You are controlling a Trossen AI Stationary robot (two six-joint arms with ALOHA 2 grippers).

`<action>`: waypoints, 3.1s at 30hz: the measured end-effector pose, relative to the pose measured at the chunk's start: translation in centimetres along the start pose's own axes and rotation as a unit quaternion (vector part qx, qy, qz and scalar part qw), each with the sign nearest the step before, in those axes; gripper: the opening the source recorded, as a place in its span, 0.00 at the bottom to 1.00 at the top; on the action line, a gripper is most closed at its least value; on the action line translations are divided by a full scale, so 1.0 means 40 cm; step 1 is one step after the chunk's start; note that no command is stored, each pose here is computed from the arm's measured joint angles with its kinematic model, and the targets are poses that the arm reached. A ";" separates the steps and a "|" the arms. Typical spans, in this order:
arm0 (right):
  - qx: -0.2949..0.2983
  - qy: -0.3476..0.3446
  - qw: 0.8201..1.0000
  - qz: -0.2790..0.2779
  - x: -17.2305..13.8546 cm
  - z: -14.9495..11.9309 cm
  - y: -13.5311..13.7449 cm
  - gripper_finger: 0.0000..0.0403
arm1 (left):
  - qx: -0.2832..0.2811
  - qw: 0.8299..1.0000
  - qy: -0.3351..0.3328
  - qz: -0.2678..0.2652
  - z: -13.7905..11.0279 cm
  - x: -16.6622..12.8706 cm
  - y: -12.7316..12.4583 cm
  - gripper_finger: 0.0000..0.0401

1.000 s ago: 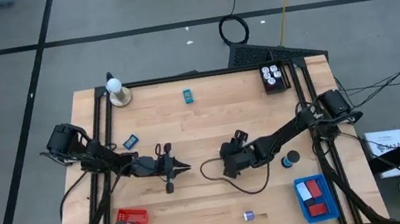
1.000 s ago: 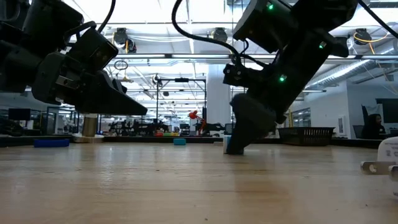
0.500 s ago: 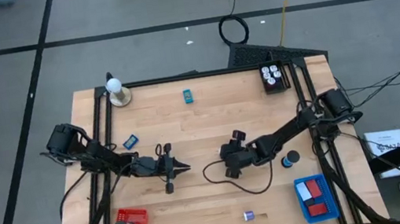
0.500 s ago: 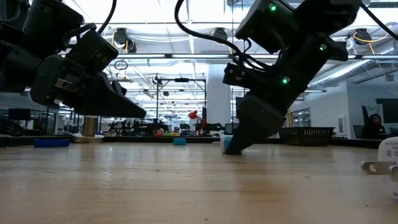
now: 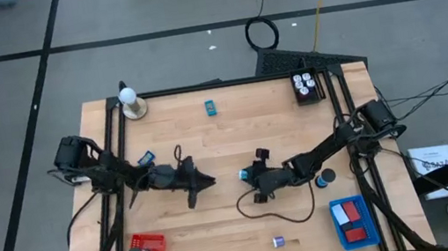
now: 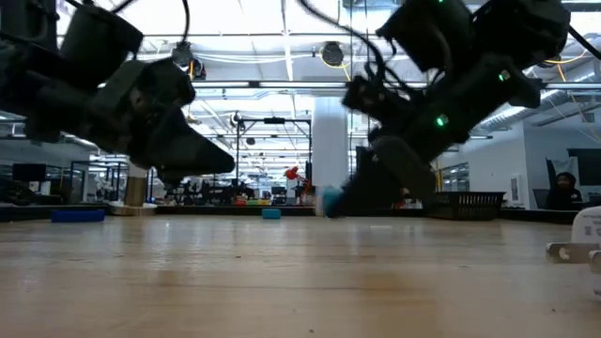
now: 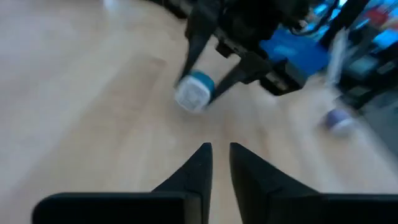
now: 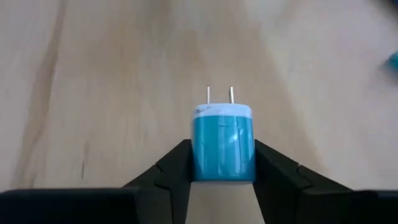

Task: Pick & Place Office items
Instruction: Put the blue charger adapter into the black bin

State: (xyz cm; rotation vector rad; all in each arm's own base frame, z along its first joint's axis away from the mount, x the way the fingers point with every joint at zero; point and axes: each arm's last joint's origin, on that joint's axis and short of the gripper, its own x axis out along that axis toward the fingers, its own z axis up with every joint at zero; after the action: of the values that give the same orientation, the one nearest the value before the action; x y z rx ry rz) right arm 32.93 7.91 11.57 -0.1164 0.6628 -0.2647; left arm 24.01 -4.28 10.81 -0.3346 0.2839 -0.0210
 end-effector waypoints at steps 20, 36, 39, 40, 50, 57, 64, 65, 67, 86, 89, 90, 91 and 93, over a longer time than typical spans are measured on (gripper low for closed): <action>-0.110 -0.166 0.977 -0.074 -0.031 0.089 0.020 0.33 | -0.194 0.980 0.003 -0.037 0.105 0.082 0.036 0.85; -0.115 -0.168 0.976 -0.077 -0.032 0.091 0.020 0.33 | -0.164 0.986 0.011 -0.035 0.172 0.140 0.007 0.61; -0.114 -0.170 0.976 -0.077 -0.033 0.092 0.020 0.33 | -0.164 0.986 0.020 -0.030 0.167 0.140 0.008 0.52; -0.114 -0.171 0.976 -0.077 -0.033 0.092 0.020 0.33 | -0.162 0.986 0.022 -0.029 0.166 0.140 0.008 0.49; -0.112 -0.176 0.974 -0.091 -0.042 0.093 0.031 0.37 | -0.122 0.991 0.023 -0.044 0.173 0.139 0.021 0.36; -0.062 -0.172 0.973 -0.138 -0.060 0.085 0.050 0.58 | -0.114 0.993 0.035 -0.021 0.185 0.132 0.071 0.36; -0.039 -0.171 0.973 -0.149 -0.063 0.081 0.052 0.72 | -0.072 0.995 0.069 0.018 0.215 0.086 0.082 0.35; -0.039 -0.168 0.972 -0.158 -0.063 0.079 0.052 0.73 | -0.065 0.995 0.074 0.024 0.221 0.076 0.082 0.35; -0.037 -0.160 0.971 -0.172 -0.065 0.074 0.053 0.72 | -0.056 0.994 0.091 0.037 0.230 0.054 0.084 0.35; -0.042 -0.131 0.975 -0.172 -0.068 0.048 0.067 0.10 | 0.064 0.923 0.333 0.180 0.300 0.165 0.178 0.35; -0.049 -0.128 0.976 -0.167 -0.072 0.043 0.074 0.02 | 0.074 0.915 0.357 0.172 0.275 0.206 0.194 0.35; -0.051 -0.127 0.977 -0.166 -0.073 0.042 0.076 0.01 | 0.078 0.913 0.363 0.169 0.268 0.219 0.199 0.35; -0.052 -0.128 0.977 -0.164 -0.074 0.042 0.079 0.01 | 0.080 0.912 0.368 0.165 0.263 0.230 0.203 0.35; -0.051 -0.130 0.977 -0.162 -0.076 0.042 0.081 0.02 | 0.081 0.909 0.376 0.163 0.252 0.249 0.211 0.35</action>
State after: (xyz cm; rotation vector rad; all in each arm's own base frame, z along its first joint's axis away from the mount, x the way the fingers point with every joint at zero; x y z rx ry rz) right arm 32.34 11.91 14.06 -0.3531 0.3942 -0.5195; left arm 36.17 6.25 14.46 -0.0946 1.0972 0.1602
